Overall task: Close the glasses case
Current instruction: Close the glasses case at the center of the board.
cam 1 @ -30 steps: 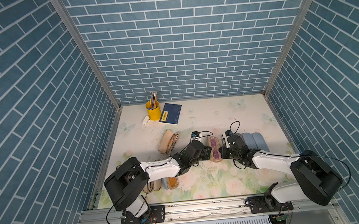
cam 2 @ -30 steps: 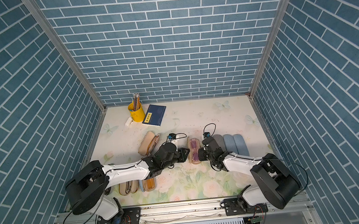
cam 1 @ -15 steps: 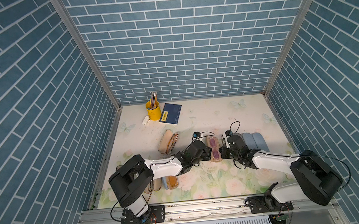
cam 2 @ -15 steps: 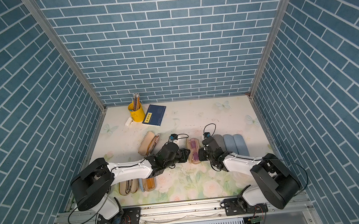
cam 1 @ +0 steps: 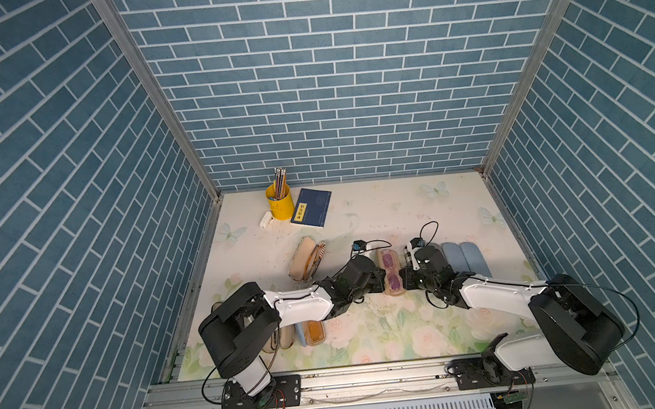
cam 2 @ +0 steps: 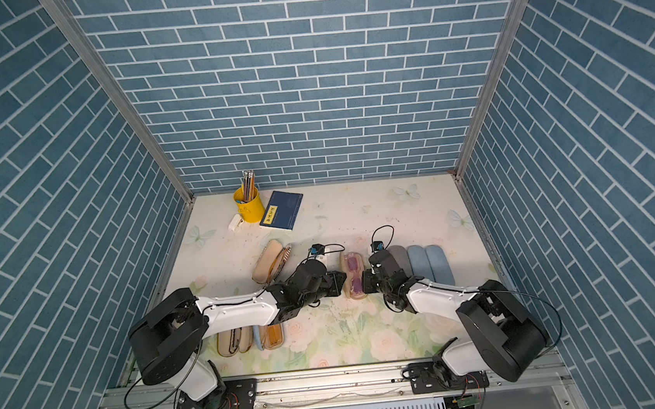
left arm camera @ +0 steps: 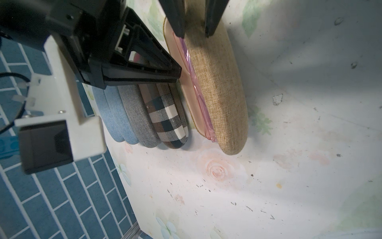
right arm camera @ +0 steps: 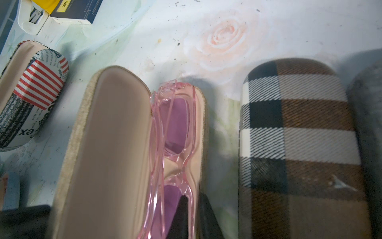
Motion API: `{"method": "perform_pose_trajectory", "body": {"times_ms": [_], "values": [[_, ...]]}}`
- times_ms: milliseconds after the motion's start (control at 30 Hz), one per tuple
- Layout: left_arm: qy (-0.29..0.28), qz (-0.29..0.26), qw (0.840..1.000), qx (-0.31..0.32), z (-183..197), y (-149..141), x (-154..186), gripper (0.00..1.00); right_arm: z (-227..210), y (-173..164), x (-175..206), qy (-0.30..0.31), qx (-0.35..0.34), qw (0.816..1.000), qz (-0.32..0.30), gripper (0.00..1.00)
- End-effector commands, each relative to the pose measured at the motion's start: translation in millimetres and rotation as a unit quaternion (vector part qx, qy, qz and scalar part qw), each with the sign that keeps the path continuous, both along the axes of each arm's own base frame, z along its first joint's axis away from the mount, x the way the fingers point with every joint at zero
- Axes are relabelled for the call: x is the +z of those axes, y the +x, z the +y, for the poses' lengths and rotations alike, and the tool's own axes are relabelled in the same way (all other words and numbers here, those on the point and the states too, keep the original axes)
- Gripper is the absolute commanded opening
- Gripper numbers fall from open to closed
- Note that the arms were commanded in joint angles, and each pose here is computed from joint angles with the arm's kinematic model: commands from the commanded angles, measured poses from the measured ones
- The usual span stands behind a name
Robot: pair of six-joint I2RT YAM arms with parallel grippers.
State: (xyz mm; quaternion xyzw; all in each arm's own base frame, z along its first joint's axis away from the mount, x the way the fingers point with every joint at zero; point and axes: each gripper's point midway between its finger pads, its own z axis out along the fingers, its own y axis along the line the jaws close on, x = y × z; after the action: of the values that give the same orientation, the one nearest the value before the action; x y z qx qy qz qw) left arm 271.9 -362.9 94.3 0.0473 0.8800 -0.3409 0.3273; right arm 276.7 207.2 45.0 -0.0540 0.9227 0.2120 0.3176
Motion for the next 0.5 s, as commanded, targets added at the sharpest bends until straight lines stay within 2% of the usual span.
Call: {"method": "perform_pose_trajectory", "body": {"times_ms": [0,467], "values": [[0.012,-0.004,1.000,-0.008,-5.9,1.6,-0.7,0.21,-3.6,-1.3,-7.6,-0.007,-0.001,1.000,0.002,0.11],[0.017,0.002,1.000,-0.021,-16.2,2.1,-4.5,0.18,-3.2,-1.7,-9.3,-0.006,0.000,1.000,0.003,0.09]]}}
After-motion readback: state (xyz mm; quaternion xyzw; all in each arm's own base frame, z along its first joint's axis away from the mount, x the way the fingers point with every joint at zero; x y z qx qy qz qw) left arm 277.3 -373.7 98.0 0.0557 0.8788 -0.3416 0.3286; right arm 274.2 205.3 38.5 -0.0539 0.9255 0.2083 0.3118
